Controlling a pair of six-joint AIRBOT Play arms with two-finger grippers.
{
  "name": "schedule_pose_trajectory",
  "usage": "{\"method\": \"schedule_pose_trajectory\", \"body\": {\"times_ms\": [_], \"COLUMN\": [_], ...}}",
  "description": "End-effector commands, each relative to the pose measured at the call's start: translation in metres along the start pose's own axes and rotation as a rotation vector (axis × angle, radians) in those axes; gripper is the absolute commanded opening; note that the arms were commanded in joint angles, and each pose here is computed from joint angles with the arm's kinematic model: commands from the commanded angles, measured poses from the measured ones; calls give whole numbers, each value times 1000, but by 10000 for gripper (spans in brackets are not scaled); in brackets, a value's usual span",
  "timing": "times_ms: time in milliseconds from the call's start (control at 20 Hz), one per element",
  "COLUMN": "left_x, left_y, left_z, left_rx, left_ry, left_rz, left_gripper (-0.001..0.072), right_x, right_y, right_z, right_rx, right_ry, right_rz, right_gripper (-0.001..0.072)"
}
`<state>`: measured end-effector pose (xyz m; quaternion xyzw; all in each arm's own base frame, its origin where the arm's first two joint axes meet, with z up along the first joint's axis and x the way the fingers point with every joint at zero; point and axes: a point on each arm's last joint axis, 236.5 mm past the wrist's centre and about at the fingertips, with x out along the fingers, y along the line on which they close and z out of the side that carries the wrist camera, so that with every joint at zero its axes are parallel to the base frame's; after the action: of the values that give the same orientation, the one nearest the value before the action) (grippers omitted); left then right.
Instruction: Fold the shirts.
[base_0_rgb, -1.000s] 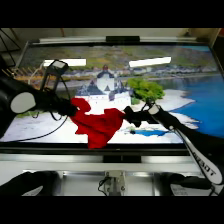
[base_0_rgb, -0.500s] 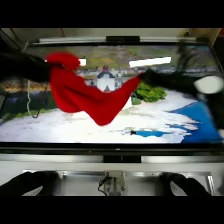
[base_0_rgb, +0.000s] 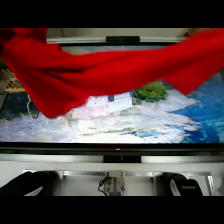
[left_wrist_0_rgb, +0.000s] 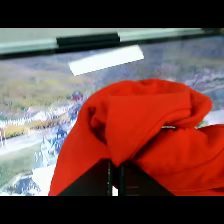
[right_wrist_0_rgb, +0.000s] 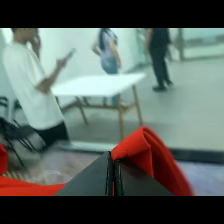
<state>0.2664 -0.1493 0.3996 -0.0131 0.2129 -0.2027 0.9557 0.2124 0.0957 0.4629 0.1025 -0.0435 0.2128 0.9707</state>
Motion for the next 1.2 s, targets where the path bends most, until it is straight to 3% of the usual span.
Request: {"method": "schedule_pose_trajectory", "body": {"times_ms": [0, 150, 300, 450, 650, 800, 950, 1000, 1050, 1100, 1150], "left_x": [28, 74, 145, 227, 307, 342, 363, 363, 359, 351, 338], "left_y": [10, 30, 48, 61, 71, 54, 28, 29, 34, 46, 61], "left_z": [-30, -65, -104, -125, -168, -224, -269, -275, -276, -273, -267], "left_rx": [17, 59, 82, 87, 38, -166, -307, -319, -319, -305, -258], "left_ry": [87, 207, 300, 310, 360, 479, 594, 614, 632, 662, 711], "left_rz": [62, 164, 222, 229, 200, 148, 77, 78, 88, 100, 104], "left_gripper": [35, 35, 35, 35, 35, 37, 61, 176, 406, 584, 613], "right_x": [-26, -43, -16, 45, 110, 131, 138, 140, 142, 144, 146], "right_y": [-58, -130, -179, -226, -258, -244, -226, -222, -221, -225, -230], "right_z": [-66, -168, -248, -306, -378, -444, -489, -494, -491, -481, -466], "right_rx": [-58, -59, -37, 43, 377, 614, 681, 692, 689, 672, 632], "right_ry": [301, 760, 955, 918, 828, 896, 975, 983, 974, 959, 950], "right_rz": [-263, -479, -532, -586, -669, -641, -622, -615, -611, -608, -584], "right_gripper": [60, 59, 59, 60, 60, 60, 60, 89, 239, 489, 532]}}
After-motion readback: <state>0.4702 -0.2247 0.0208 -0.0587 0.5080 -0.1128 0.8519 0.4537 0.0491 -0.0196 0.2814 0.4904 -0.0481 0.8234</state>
